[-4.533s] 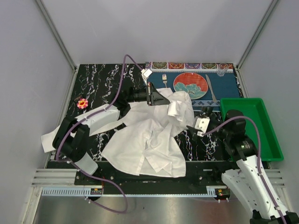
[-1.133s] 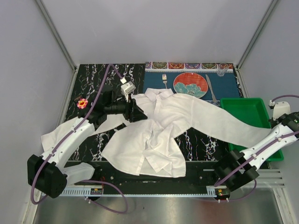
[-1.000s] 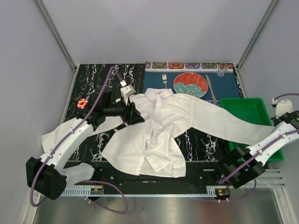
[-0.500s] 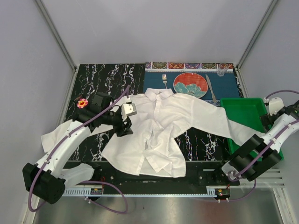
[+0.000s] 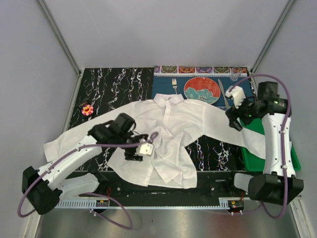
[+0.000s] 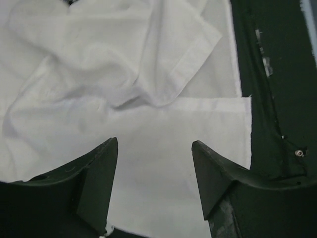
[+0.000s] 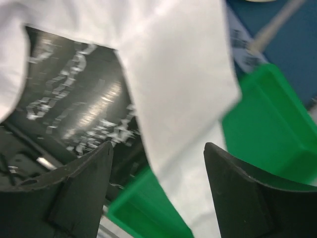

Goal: Pin the brooch onto the clothing
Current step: Flatten out the clothes at the center of the board.

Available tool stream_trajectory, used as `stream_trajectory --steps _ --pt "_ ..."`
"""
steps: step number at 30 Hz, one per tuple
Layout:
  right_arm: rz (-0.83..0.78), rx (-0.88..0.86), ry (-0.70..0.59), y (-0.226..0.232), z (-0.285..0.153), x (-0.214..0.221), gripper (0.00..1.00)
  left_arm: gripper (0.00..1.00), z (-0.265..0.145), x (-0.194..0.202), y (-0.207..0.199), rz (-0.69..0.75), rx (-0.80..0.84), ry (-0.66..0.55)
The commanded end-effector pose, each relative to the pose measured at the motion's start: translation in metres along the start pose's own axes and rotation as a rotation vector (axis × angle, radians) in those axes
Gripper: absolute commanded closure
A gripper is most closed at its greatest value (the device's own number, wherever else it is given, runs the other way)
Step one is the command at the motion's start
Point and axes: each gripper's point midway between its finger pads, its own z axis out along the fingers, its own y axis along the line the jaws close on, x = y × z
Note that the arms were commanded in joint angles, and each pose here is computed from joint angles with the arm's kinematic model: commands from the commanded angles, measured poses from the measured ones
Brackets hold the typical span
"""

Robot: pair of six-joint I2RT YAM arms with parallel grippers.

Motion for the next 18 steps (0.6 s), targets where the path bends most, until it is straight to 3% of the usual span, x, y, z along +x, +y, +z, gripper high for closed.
stream_trajectory --steps 1,5,10,18 --pt "0.188 -0.285 0.001 0.07 0.051 -0.027 0.24 0.36 0.035 -0.05 -0.023 0.326 0.03 -0.086" --pt "0.323 -0.411 0.049 0.085 0.086 -0.042 0.35 0.4 0.07 -0.087 -0.04 0.481 0.099 -0.115" --pt "0.389 -0.452 0.16 0.095 0.123 -0.031 0.43 0.46 0.126 -0.141 -0.045 0.468 0.236 -0.147" --pt "0.412 -0.442 0.28 0.094 0.157 -0.001 0.47 0.46 0.206 -0.157 -0.057 0.61 0.314 -0.089"
